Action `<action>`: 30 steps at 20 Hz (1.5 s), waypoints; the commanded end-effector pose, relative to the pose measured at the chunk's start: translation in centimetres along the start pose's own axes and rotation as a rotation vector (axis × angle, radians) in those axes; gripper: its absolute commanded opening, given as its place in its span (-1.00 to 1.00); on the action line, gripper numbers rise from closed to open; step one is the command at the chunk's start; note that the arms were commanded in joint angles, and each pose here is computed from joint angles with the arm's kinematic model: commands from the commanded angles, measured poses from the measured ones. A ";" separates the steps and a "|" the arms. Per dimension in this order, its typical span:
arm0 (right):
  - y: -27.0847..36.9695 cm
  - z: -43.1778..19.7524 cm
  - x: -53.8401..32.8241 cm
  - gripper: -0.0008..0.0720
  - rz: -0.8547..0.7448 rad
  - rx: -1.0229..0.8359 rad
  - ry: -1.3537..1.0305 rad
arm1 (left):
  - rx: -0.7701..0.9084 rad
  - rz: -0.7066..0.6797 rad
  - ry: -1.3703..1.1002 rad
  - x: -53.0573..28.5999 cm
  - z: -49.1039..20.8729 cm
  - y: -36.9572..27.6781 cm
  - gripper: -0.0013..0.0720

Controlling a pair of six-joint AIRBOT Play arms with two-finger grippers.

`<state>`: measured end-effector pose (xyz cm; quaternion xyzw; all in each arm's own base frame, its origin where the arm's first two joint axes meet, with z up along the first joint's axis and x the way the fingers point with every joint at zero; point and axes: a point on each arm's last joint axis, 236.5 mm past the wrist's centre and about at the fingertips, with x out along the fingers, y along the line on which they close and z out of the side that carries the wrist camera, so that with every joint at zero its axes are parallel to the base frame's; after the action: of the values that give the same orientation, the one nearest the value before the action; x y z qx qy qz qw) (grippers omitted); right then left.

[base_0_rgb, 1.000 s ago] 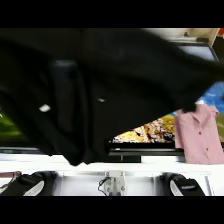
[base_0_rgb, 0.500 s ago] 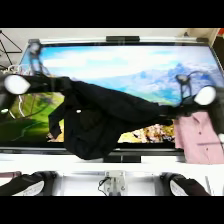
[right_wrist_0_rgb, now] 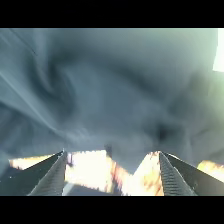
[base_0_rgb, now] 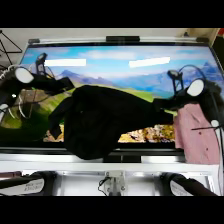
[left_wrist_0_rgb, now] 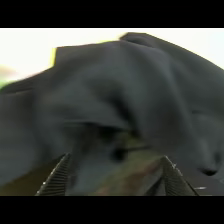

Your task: Fold the shirts.

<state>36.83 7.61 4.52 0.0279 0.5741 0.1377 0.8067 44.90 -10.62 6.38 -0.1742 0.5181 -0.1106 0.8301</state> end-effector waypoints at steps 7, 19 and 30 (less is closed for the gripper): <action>10.5 12.1 0.1 0.84 0.134 -0.134 -0.306 | -0.175 0.107 0.362 -2.0 -15.5 5.1 0.83; 16.9 5.7 15.6 0.85 0.295 -0.339 0.124 | -0.314 -0.021 0.272 8.6 -23.6 -0.9 -0.22; 21.7 0.8 19.9 0.45 0.350 -0.488 0.227 | -0.232 -0.038 0.283 7.9 -23.8 -1.2 -0.82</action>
<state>40.70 32.32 -8.43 -0.0654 0.5983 0.3894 0.6972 27.02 -18.70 -9.45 -0.2678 0.6381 -0.0815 0.7173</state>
